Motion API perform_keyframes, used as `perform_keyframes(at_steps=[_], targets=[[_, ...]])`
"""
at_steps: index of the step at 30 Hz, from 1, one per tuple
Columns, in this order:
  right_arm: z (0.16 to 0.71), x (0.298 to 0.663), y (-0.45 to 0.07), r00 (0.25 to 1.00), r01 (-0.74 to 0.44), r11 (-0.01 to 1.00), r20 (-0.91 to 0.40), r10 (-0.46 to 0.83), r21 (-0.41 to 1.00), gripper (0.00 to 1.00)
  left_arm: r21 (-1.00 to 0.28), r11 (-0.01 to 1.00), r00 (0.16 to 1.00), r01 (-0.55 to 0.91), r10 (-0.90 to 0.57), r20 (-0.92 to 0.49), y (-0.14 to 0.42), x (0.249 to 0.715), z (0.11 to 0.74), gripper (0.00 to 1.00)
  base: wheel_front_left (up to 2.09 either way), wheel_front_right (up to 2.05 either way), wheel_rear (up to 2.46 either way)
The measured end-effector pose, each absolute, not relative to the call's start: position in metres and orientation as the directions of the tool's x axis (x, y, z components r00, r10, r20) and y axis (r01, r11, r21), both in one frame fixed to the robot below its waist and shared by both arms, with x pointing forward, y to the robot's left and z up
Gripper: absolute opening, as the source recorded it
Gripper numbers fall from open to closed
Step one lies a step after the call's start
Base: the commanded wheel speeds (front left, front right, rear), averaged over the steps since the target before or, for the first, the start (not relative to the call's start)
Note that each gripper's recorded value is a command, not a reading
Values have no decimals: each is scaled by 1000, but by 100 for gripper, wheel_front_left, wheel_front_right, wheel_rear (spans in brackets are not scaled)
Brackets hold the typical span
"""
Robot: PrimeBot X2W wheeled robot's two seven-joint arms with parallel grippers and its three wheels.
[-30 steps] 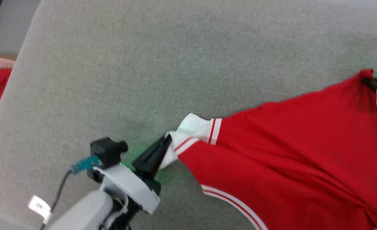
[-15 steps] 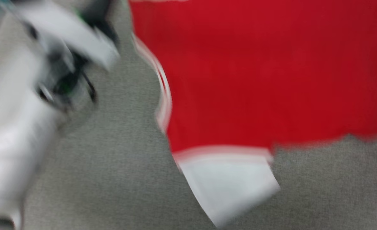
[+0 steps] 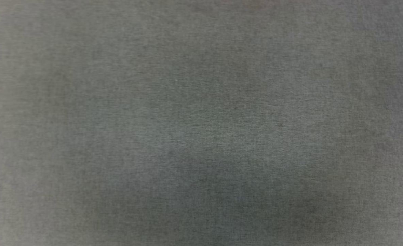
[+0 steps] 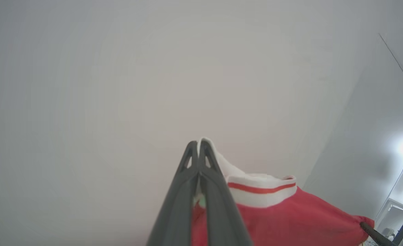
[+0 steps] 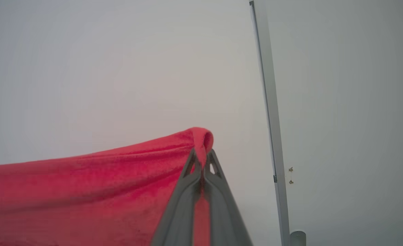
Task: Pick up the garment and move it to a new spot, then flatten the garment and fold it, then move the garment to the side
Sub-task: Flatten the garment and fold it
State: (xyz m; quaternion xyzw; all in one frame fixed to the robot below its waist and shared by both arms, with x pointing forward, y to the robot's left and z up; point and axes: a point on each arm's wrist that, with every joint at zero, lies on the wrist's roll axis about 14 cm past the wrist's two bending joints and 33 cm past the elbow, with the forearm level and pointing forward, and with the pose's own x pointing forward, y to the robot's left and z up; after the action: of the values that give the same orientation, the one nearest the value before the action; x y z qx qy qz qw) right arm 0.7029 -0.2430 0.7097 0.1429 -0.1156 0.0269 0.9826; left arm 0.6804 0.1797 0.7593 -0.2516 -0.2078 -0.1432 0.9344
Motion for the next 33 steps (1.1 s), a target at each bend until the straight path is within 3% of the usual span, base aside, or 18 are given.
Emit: perform_keyframes(at_steps=[11,22,33], targets=[[599,682,-221,992,-128,968,17,127,215,0,-536,765,931,357,-242,274,155,660,640,0,0,0,0],[505,588,-214,942,-229,947,-193,274,226,0,-685,685,966,251,-227,126,166,562,536,0,0,0,0],[486,503,-229,906,-252,937,-280,317,243,0,-696,692,977,189,-202,64,172,468,500,0,0,0,0]])
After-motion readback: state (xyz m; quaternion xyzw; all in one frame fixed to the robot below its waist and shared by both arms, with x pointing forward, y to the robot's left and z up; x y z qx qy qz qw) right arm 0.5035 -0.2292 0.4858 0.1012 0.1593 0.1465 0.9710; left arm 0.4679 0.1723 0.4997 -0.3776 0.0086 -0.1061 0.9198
